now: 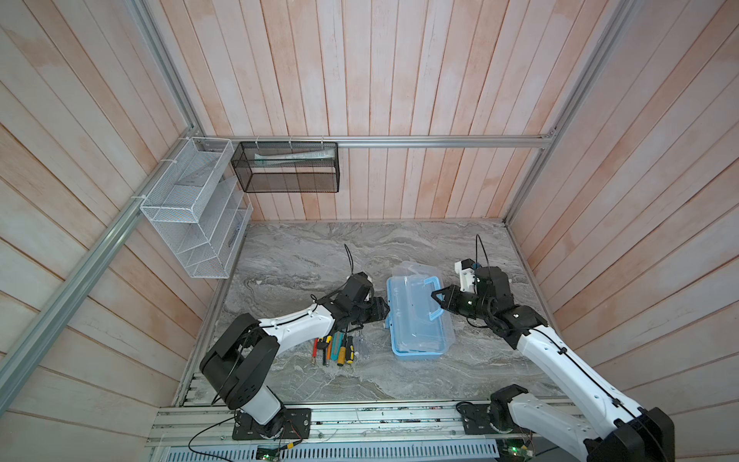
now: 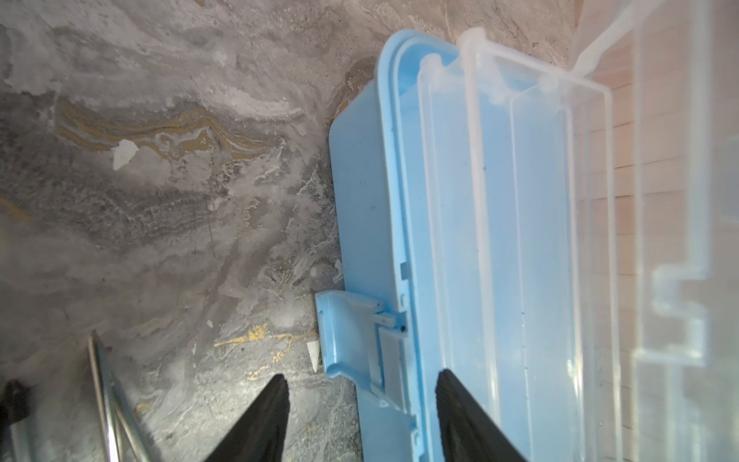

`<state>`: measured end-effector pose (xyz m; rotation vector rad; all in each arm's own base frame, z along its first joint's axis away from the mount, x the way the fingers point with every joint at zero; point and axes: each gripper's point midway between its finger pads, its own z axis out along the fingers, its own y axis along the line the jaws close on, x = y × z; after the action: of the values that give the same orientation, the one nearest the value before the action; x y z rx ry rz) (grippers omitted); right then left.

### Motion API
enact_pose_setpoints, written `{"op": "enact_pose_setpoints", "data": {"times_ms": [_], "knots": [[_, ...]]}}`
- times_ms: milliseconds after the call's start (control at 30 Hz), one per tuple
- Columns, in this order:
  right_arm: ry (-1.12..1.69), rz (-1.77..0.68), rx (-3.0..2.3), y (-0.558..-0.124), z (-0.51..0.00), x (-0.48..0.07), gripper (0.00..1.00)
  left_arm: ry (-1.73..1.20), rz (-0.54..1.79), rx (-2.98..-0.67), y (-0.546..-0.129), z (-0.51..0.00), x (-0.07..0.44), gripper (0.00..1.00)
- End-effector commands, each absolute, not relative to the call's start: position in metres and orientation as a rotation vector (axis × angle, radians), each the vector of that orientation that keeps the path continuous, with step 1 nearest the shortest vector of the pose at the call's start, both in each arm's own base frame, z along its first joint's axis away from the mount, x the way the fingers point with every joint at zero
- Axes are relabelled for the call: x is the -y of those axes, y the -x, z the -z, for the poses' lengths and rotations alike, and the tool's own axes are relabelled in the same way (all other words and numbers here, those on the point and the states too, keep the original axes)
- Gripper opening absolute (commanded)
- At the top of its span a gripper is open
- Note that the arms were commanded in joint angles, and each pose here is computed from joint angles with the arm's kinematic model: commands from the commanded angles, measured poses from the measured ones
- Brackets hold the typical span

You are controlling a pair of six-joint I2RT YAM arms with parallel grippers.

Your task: Pack the tool kit

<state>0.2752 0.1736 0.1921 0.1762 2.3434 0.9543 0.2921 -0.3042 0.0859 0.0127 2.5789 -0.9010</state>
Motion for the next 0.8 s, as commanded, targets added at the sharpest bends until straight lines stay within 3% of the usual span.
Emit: {"op": "enact_pose_setpoints", "data": {"times_ms": [0,567,767], "knots": [[-0.127,-1.018,-2.260,-0.281,-0.212,-0.181,0.00,-0.066,0.916,-2.561,-0.297,-0.091,0.316,0.61],[-0.125,-1.053,-2.223,-0.284,-0.222,-0.181,0.00,-0.040,0.858,-2.669,-0.292,-0.061,0.313,0.56],[-0.136,-0.961,-2.228,-0.290,-0.225,-0.153,0.00,-0.006,0.820,-2.706,-0.292,-0.051,0.307,0.56]]}}
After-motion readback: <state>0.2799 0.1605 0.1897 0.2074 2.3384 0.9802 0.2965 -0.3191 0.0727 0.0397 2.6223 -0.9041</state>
